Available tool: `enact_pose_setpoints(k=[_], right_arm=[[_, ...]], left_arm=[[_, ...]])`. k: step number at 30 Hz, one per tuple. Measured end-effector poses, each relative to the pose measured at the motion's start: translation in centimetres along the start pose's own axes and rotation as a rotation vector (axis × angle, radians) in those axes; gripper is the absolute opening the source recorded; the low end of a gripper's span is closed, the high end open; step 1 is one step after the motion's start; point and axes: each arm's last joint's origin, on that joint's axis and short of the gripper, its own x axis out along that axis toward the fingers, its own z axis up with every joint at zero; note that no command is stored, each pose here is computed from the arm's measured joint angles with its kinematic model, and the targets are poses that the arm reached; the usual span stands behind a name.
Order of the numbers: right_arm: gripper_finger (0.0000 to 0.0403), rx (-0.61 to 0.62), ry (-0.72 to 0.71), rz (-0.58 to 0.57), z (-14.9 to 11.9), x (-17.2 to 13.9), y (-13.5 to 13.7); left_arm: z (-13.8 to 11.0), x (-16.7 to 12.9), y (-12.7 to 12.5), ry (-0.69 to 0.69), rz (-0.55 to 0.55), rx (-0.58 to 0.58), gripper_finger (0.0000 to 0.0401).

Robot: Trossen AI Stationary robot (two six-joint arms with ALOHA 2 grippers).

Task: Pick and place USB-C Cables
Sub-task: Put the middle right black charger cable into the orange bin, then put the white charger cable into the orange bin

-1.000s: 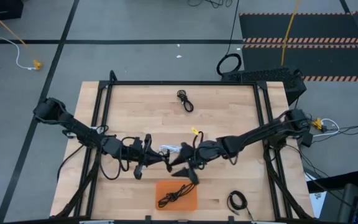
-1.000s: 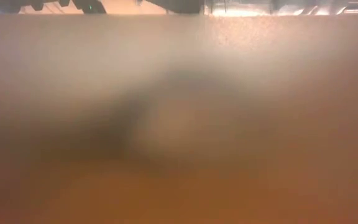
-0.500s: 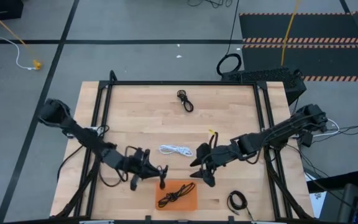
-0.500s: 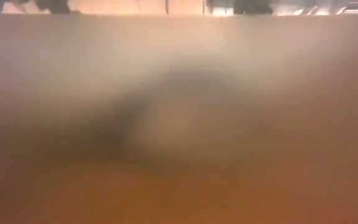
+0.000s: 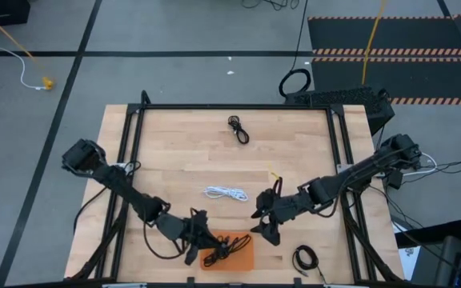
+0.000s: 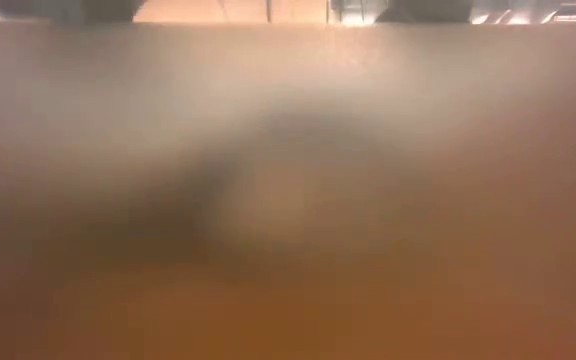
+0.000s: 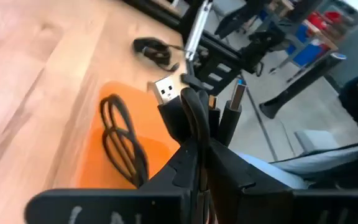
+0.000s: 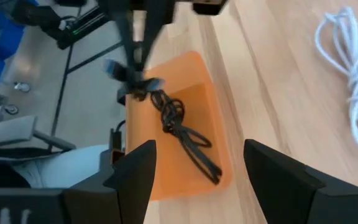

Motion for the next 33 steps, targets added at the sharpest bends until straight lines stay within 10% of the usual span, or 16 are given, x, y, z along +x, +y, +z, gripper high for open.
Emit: enact_pose_setpoints(k=[22, 33], right_arm=[[0.0233, -0.016, 0.054, -0.027, -0.9, -0.1, 0.1], [0.0233, 0.002, 0.051, -0.045, -0.5, 0.0, -0.4]], left_arm=[[0.7, 0.2, 1.3, 0.059, 0.028, -0.016, 0.0185], [3.6, -0.5, 10.2, 0.229, 0.385, -0.041, 0.0186]])
